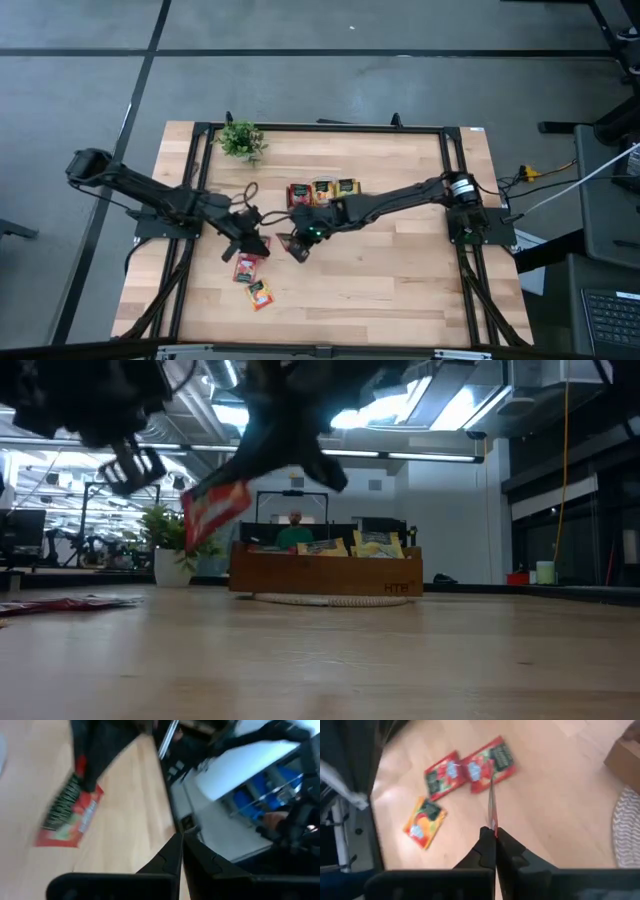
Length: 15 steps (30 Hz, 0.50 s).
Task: Pick & Place Tea
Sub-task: Put the red tea bag into the left section of the wooden organizer
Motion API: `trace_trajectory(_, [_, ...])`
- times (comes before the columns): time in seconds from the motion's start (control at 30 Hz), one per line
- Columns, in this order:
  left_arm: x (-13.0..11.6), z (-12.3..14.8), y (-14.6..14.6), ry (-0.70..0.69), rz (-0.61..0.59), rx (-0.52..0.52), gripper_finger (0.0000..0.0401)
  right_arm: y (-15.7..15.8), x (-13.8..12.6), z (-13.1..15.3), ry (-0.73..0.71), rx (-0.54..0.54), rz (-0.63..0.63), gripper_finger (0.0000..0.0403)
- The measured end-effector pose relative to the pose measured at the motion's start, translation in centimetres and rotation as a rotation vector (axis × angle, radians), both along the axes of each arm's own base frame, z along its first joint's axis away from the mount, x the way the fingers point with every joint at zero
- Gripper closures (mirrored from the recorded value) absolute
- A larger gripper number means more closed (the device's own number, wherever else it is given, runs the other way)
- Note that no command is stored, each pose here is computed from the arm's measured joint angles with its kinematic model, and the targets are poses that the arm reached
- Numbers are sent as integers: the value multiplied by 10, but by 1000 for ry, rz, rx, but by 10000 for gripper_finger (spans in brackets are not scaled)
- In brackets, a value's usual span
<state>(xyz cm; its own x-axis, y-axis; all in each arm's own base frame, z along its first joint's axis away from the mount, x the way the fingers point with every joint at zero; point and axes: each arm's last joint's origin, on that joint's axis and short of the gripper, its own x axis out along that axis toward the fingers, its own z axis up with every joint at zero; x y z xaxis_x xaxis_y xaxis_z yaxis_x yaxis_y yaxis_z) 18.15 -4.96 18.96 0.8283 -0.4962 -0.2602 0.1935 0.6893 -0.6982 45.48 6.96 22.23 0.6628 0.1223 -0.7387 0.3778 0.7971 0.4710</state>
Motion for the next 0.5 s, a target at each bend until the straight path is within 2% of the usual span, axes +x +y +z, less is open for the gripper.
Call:
trace_trajectory(0.17, [-7, 19, 3, -141, 45, -3, 392, 9, -10, 22, -39, -9, 38, 402])
trace_trajectory(0.33, [-6, 44, 4, -269, 61, 29, 375, 22, -14, 37, -72, -4, 67, 402])
trace_trajectory(0.4, [-4, 52, 3, -253, 64, 60, 365, 28, -14, 44, -80, 1, 86, 402])
trace_trajectory(0.5, [2, 63, 3, -128, 47, 147, 348, 35, -13, 56, -113, 8, 127, 402])
